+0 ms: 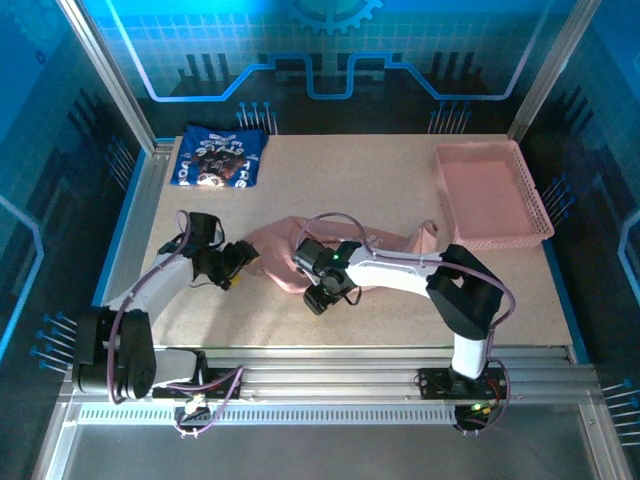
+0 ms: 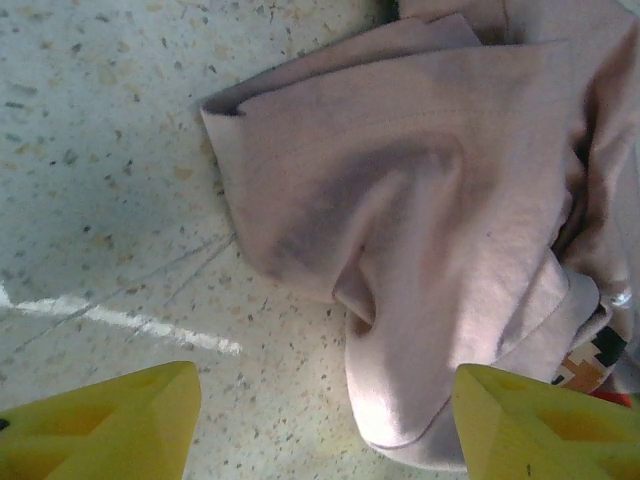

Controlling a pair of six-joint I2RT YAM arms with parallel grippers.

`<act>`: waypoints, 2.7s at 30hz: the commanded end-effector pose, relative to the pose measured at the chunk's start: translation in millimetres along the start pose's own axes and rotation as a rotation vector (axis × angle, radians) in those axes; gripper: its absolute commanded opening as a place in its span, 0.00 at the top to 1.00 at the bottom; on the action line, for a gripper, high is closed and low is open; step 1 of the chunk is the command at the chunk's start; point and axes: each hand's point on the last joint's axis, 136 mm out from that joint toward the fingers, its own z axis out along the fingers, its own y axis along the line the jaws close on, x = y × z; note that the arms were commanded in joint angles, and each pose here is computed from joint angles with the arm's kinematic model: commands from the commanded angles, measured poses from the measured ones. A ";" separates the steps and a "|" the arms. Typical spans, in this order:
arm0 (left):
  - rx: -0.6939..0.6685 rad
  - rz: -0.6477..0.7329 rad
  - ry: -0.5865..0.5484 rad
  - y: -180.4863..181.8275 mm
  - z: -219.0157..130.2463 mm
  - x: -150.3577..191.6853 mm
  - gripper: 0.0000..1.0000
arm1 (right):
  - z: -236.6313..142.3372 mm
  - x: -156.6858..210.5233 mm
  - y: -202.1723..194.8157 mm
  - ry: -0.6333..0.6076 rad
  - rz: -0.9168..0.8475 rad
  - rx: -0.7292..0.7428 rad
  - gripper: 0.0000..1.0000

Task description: Fold and stack the t-shirts

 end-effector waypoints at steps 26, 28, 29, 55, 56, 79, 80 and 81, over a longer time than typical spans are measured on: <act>0.142 0.167 -0.217 -91.1 -87.3 -47.9 1.00 | -118.0 -72.3 -23.6 -0.237 0.063 -0.032 1.00; 0.174 0.192 -0.259 -105.2 -110.0 -49.3 1.00 | -141.4 -78.5 -27.3 -0.282 0.072 -0.046 1.00; 0.184 0.201 -0.272 -109.0 -117.3 -49.0 1.00 | -151.1 -81.1 -28.6 -0.302 0.075 -0.057 1.00; 0.075 0.271 0.276 -30.8 -6.6 144.0 0.37 | -83.1 -51.5 -72.8 -0.051 0.363 -0.228 0.48; 0.069 0.264 0.276 -28.4 -1.6 145.5 0.36 | -86.7 -47.3 -71.7 -0.047 0.357 -0.231 0.45; -0.165 0.173 0.102 -2.3 74.0 92.8 0.54 | -9.7 10.3 45.2 0.072 0.179 -0.307 0.35; -0.169 0.169 0.097 -2.3 75.3 91.1 0.59 | -2.6 8.0 42.4 0.074 0.193 -0.285 0.35; -0.167 0.168 0.093 -3.2 76.1 89.7 0.63 | 3.6 5.5 40.4 0.078 0.207 -0.269 0.35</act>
